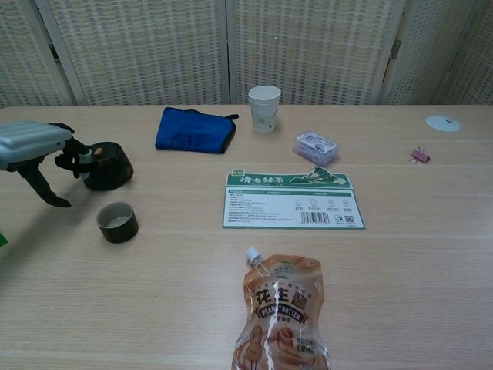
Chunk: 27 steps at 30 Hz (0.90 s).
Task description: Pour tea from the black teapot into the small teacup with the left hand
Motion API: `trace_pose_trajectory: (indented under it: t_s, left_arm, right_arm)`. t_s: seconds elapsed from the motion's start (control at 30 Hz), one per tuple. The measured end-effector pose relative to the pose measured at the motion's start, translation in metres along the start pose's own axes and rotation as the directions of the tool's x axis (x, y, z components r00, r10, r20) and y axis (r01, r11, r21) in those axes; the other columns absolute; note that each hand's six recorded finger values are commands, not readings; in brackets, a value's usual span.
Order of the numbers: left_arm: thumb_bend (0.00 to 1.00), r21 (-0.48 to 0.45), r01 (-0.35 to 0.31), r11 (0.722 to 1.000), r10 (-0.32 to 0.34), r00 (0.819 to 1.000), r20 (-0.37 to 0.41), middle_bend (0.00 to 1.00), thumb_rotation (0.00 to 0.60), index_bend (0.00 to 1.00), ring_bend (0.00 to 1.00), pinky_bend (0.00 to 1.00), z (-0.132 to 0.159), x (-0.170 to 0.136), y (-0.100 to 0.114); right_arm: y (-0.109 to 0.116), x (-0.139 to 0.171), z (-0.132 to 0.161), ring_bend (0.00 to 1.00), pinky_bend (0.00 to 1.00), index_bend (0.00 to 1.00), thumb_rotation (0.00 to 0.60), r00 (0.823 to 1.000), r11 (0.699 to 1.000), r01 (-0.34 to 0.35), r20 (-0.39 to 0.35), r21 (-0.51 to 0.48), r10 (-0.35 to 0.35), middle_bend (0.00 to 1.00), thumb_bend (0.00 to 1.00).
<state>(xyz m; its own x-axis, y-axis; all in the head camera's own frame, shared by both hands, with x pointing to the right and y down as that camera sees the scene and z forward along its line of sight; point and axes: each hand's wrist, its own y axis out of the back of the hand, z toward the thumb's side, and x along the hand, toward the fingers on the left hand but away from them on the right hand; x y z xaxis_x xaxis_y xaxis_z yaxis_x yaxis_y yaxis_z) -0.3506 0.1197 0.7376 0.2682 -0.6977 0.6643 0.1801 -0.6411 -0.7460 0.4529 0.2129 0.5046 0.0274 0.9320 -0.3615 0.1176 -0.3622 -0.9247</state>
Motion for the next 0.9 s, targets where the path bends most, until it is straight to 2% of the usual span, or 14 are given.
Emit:
trace_pose_trajectory:
  t_s: [0.57, 0.83, 0.9]
  left_arm:
    - [0.11, -0.011, 0.037, 0.999, -0.037, 0.999, 0.0, 0.5, 0.565, 0.5, 0.39, 0.0, -0.001, -0.003, -0.01]
    - [0.11, -0.046, 0.057, 0.997, -0.057, 0.998, -0.004, 0.61, 0.512, 0.59, 0.48, 0.0, -0.003, -0.003, -0.011]
    - [0.11, -0.059, 0.058, 0.997, -0.059, 0.998, -0.007, 0.66, 0.46, 0.63, 0.51, 0.0, -0.004, -0.003, -0.01]
  right_arm:
    - [0.0, 0.0, 0.001, 0.22, 0.22, 0.26, 0.6, 1.0, 1.0, 0.001, 0.003, -0.003, -0.001, 0.3, 0.2]
    - [0.002, 0.001, 0.001, 0.22, 0.21, 0.26, 0.6, 1.0, 1.0, 0.006, 0.005, -0.005, -0.006, 0.3, 0.2]
    - [0.002, 0.0, 0.0, 0.22, 0.21, 0.26, 0.6, 1.0, 1.0, 0.009, 0.005, -0.006, -0.009, 0.3, 0.2]
